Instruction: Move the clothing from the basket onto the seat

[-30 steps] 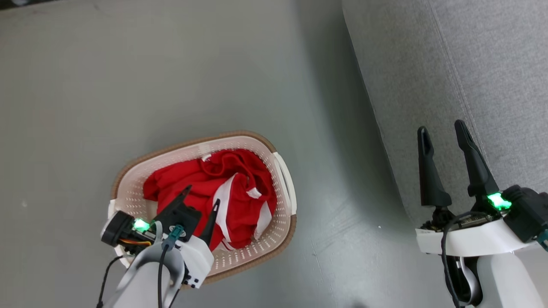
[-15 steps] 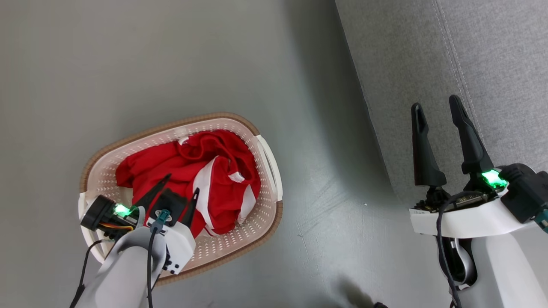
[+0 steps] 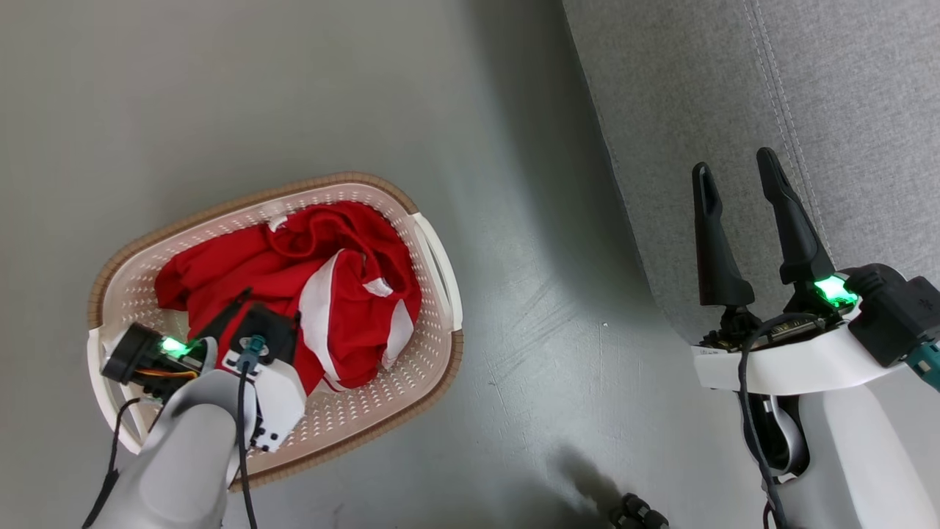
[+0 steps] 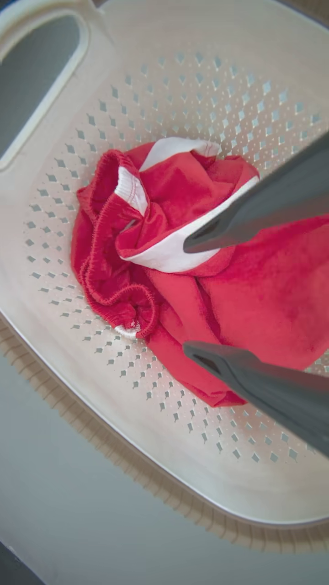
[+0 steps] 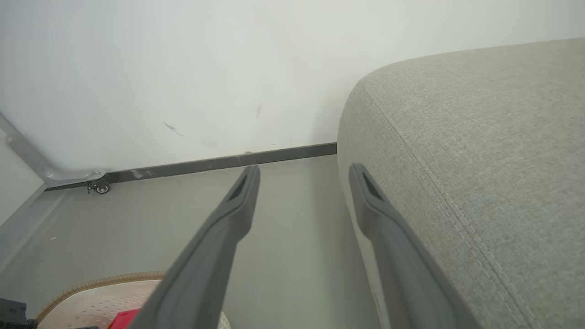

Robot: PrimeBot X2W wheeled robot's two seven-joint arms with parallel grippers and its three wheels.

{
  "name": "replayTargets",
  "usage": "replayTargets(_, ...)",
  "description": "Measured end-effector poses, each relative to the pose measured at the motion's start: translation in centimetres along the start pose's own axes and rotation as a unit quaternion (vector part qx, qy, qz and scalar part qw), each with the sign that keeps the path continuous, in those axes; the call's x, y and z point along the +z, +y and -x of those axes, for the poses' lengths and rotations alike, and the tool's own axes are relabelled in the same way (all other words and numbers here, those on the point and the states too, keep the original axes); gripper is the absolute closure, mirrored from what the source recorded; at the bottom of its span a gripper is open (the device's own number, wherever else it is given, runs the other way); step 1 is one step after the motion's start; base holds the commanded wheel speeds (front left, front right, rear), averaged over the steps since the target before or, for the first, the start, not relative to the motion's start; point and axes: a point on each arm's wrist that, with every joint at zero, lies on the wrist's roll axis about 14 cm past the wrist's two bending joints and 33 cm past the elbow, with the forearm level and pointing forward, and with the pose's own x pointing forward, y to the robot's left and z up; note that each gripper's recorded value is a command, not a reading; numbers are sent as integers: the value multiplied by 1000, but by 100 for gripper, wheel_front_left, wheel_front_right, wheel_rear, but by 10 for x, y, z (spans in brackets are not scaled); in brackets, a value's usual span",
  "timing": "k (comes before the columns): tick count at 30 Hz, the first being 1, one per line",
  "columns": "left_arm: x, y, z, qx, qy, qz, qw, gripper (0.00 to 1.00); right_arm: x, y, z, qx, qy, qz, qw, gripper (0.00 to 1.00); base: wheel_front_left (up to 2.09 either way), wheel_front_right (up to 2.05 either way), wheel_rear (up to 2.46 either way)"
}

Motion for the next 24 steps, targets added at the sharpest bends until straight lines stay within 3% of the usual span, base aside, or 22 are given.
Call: replayTargets(24, -45, 25, -19, 54, 100, -31, 993, 0, -9, 0, -17, 3, 6, 5, 1000, 0, 0, 0, 0)
